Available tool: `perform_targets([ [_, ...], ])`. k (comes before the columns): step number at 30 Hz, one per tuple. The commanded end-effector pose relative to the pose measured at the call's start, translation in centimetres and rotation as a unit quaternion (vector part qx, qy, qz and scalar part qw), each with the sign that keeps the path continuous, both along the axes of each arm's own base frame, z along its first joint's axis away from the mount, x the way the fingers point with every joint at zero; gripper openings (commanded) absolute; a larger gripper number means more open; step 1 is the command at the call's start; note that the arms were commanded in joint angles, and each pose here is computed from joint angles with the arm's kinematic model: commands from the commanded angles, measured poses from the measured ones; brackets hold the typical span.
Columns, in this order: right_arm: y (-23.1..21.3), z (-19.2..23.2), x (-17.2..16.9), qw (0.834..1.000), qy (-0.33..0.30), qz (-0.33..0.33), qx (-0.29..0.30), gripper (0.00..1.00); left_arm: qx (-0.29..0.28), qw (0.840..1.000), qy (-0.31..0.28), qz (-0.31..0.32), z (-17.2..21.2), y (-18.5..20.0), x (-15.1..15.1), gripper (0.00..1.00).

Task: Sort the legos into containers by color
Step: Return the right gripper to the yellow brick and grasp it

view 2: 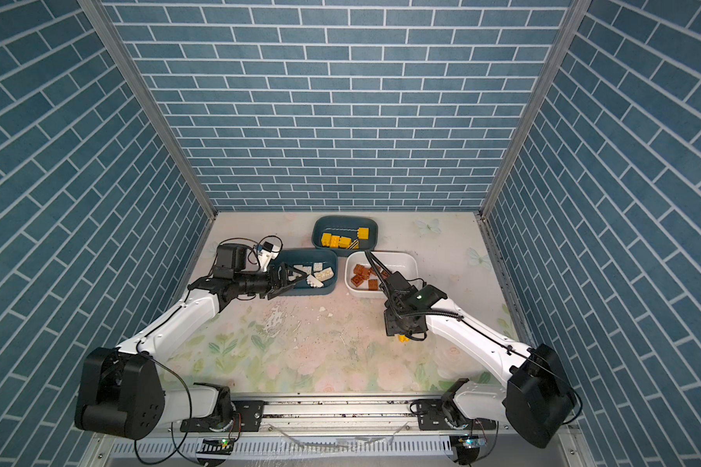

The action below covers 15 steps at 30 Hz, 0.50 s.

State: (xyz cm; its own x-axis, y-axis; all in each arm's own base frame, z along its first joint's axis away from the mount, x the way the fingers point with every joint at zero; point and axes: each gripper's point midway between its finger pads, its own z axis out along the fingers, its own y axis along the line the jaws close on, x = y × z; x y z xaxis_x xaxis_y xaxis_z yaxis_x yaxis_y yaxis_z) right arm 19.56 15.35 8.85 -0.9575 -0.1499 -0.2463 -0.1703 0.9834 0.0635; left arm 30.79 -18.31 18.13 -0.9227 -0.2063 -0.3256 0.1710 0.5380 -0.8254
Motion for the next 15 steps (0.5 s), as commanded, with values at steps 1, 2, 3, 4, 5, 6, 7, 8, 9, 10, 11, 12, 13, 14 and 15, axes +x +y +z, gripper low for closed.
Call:
perform_targets([
  [1,-0.8,-1.2,0.4,1.000,0.001,-0.020,-0.012,0.63,-0.007,1.000,-0.018,-0.012,0.9,-0.5,0.4,1.00],
  [2,-0.9,-1.7,0.7,1.000,0.003,-0.017,-0.019,0.63,-0.007,1.000,-0.016,-0.011,0.8,-0.4,0.4,1.00],
  [3,-1.0,-2.2,0.8,1.000,0.006,-0.016,-0.023,0.63,-0.008,1.000,-0.015,-0.012,0.7,-0.5,0.3,1.00],
  [4,-1.0,-2.7,1.0,1.000,0.009,-0.014,-0.026,0.62,-0.008,1.000,-0.015,-0.012,0.7,-0.5,0.3,1.00],
  [5,-1.0,-3.2,1.2,0.999,0.011,-0.012,-0.029,0.62,-0.008,1.000,-0.015,-0.012,0.7,-0.5,0.3,1.00],
  [6,-1.0,-3.6,1.4,0.999,0.013,-0.011,-0.030,0.62,-0.008,1.000,-0.015,-0.012,0.6,-0.5,0.3,1.00],
  [7,-0.9,-4.0,1.7,0.999,0.014,-0.010,-0.030,0.62,-0.008,1.000,-0.015,-0.012,0.7,-0.5,0.3,1.00],
  [8,-0.9,-4.3,1.9,0.999,0.016,-0.009,-0.030,0.62,-0.008,1.000,-0.016,-0.012,0.7,-0.5,0.2,1.00],
  [9,-0.9,-4.6,2.1,0.999,0.018,-0.008,-0.031,0.61,-0.008,1.000,-0.017,-0.013,0.7,-0.5,0.2,1.00],
  [10,-0.8,-5.1,2.2,0.999,0.022,-0.005,-0.030,0.60,-0.008,1.000,-0.016,-0.013,0.7,-0.5,0.2,1.00],
  [11,-0.8,-5.5,2.3,0.999,0.027,-0.004,-0.030,0.57,-0.008,1.000,-0.016,-0.013,0.7,-0.5,0.2,1.00],
  [12,-0.8,-5.7,2.3,0.999,0.031,-0.003,-0.030,0.54,-0.008,1.000,-0.017,-0.013,0.7,-0.5,0.2,1.00],
  [13,-0.9,-6.1,2.1,0.999,0.038,-0.004,-0.031,0.49,-0.008,1.000,-0.015,-0.013,0.6,-0.5,0.1,1.00],
  [14,-0.9,-6.3,1.9,0.999,0.045,-0.002,-0.031,0.45,-0.008,1.000,-0.016,-0.014,0.7,-0.4,0.1,1.00],
  [15,-0.9,-6.4,1.7,0.998,0.049,-0.001,-0.031,0.42,-0.008,1.000,-0.015,-0.014,0.7,-0.5,0.0,1.00],
])
